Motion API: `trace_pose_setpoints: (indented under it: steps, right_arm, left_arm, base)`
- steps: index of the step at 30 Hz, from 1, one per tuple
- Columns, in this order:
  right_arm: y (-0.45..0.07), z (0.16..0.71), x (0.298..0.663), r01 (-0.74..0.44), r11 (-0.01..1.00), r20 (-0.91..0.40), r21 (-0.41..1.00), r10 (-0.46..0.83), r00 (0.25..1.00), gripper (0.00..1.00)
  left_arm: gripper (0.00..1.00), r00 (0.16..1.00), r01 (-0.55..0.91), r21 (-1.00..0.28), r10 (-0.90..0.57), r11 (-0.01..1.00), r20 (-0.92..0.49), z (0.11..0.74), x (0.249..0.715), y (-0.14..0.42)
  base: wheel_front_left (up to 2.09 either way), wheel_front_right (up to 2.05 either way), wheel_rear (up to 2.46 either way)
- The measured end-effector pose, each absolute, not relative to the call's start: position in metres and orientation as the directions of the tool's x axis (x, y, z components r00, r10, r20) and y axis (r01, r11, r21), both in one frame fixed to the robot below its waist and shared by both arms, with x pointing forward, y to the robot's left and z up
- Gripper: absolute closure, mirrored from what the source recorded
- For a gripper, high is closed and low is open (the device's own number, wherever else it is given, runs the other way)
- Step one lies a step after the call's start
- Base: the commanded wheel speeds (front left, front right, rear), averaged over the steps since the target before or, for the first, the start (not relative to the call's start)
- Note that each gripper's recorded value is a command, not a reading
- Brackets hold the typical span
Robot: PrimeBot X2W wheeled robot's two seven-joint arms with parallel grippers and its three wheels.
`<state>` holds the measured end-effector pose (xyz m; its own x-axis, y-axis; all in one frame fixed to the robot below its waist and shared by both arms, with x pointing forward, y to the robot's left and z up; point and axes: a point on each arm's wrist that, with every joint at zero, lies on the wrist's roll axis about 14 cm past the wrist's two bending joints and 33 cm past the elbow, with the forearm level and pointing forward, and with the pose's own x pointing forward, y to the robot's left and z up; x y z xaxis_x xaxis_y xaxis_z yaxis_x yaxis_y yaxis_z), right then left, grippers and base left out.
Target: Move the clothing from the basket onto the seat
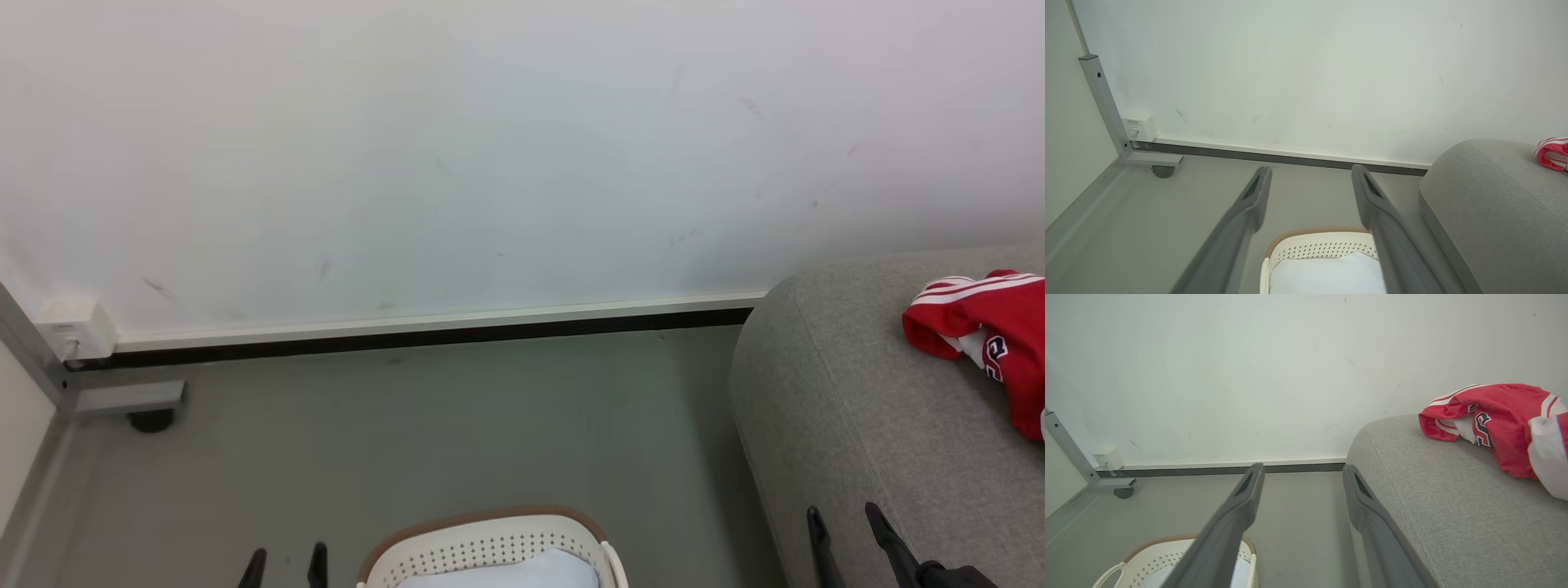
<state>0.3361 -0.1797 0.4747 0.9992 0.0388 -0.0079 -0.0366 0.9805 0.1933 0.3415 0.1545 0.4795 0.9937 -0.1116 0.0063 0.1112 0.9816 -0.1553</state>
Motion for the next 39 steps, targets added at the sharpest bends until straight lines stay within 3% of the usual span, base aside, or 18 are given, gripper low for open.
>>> trace_pose_setpoints:
  steps: [28, 29, 39]
  right_arm:
    - [-0.175, 0.471, 0.342, -0.046, 0.977, -0.022, 0.21, 0.051, 0.998, 0.0]
    - [-0.175, 0.468, 0.341, -0.043, 0.976, -0.03, 0.211, 0.051, 0.998, 1.0]
    - [-0.176, 0.437, 0.325, 0.006, 0.961, -0.136, 0.275, 0.032, 0.99, 1.0]
  left_arm:
    - [0.0, 0.993, 0.112, -0.182, -0.116, 0.977, -0.012, 0.474, 0.345, 0.152]
    - [1.0, 0.993, 0.111, -0.182, -0.117, 0.977, -0.021, 0.471, 0.344, 0.151]
    - [1.0, 0.987, 0.07, -0.247, -0.103, 0.967, -0.125, 0.442, 0.332, 0.152]
  base:
    - [0.0, 0.0, 0.0]
    - [0.0, 0.0, 0.0]
    - [0.0, 0.0, 0.0]
